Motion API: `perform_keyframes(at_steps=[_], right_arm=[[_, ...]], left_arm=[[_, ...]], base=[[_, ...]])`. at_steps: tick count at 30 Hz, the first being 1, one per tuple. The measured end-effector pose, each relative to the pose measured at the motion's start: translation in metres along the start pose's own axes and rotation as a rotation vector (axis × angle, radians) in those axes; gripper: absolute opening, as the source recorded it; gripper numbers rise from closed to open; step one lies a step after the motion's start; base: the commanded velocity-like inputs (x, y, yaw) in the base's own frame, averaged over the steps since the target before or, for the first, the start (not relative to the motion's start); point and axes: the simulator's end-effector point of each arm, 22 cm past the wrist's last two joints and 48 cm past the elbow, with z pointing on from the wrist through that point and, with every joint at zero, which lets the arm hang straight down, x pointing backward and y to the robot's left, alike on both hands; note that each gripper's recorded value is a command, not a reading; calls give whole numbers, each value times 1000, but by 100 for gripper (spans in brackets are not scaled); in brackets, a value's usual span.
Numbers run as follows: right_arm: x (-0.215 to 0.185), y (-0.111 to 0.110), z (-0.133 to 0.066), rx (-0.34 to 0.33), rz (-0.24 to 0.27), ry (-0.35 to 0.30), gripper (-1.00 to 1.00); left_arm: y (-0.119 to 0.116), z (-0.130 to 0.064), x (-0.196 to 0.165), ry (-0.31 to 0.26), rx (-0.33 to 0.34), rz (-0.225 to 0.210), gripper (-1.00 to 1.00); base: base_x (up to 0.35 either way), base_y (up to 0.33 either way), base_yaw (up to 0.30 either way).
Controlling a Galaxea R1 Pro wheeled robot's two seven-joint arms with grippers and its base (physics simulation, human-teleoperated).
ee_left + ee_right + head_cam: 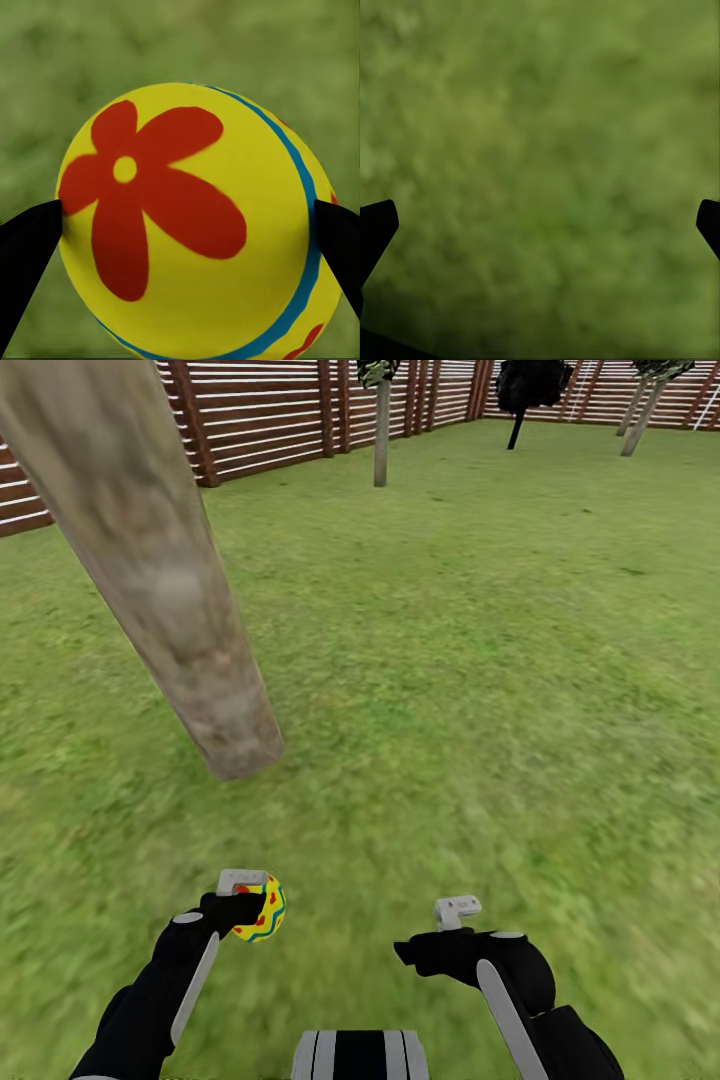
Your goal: Take the three Easter eggs out of the wicker basket on the lawn in the garden, then place them on the lawn next to a single tree (choose any tree) so that all three eggs are next to the same tree and none are left in the basket.
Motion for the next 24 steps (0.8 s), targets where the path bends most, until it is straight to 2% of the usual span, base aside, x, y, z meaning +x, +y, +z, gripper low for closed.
perform_keyframes(at_steps=[24], right_arm=[[29,-7,31,-7,28,85,100]], left_arm=[[0,28,45,90,-1,0,-100]], base=[[0,0,0]])
